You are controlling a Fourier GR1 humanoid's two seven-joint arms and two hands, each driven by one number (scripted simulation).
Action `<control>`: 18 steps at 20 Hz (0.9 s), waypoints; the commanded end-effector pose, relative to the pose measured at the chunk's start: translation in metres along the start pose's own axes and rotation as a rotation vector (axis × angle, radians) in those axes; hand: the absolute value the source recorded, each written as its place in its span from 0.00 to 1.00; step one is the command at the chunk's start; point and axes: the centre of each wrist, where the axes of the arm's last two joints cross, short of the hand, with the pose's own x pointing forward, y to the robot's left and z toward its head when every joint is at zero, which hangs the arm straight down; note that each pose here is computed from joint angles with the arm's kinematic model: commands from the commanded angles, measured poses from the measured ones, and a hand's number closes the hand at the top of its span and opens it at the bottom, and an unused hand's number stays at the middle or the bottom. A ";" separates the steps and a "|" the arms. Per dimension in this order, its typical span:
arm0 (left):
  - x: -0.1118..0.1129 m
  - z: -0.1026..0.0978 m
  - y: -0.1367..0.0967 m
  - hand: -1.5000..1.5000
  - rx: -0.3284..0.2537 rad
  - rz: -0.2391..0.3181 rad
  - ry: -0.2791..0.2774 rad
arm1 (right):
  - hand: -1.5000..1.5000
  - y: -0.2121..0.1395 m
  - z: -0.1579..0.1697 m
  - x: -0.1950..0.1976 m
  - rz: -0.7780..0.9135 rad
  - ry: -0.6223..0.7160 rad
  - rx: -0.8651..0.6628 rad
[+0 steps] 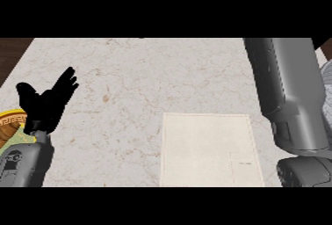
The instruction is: Pick the bell pepper from the placemat and place it in the basket
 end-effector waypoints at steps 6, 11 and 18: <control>0.006 0.003 0.005 0.50 0.022 -0.009 -0.003 | 1.00 -0.015 -0.062 0.007 0.068 0.214 -0.166; -0.006 0.004 0.017 0.50 0.040 0.003 0.009 | 1.00 -0.012 -0.092 -0.020 0.177 0.249 -0.252; -0.023 0.015 0.022 0.50 0.060 0.016 0.032 | 1.00 -0.018 -0.118 -0.052 0.193 0.307 -0.228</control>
